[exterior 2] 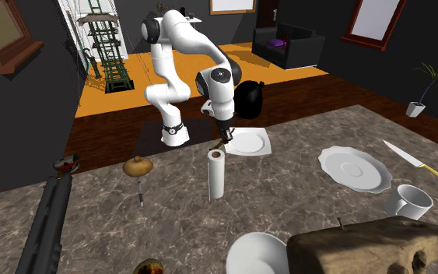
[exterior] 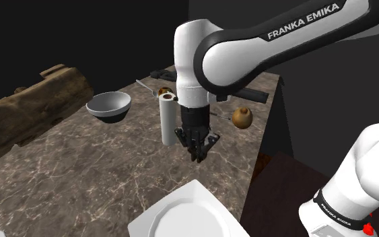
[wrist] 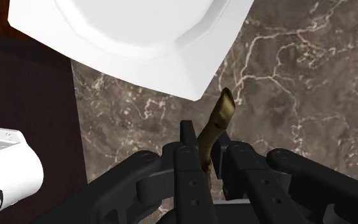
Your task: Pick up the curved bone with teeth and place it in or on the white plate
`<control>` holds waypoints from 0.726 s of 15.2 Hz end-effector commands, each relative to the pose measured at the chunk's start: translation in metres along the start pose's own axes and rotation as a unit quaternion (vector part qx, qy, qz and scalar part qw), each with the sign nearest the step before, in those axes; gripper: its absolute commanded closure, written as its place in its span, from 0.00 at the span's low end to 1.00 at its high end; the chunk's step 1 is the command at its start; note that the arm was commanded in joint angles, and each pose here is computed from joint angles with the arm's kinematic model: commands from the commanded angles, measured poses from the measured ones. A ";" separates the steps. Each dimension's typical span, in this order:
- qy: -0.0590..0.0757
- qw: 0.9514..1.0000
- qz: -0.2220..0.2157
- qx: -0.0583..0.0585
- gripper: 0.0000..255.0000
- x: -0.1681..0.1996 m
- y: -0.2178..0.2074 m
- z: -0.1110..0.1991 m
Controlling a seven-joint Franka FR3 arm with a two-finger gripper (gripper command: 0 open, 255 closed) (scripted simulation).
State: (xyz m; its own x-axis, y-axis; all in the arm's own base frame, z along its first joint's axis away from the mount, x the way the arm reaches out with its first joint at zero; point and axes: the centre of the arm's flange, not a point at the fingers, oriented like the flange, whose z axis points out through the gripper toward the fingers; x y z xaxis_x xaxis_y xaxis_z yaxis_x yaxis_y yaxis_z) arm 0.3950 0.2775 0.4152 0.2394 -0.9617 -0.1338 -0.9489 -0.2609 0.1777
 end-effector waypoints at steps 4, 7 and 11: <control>0.000 1.000 0.001 0.000 1.00 -0.057 0.032 0.011; 0.000 1.000 0.001 0.000 1.00 -0.091 0.051 0.018; 0.000 1.000 0.001 0.000 1.00 -0.136 0.076 0.028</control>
State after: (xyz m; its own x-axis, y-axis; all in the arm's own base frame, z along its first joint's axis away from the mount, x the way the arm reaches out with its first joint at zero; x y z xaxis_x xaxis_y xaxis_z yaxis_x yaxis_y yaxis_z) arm 0.2915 0.3837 0.4173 0.2404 -0.9614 -0.1340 -0.9487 -0.2619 0.1773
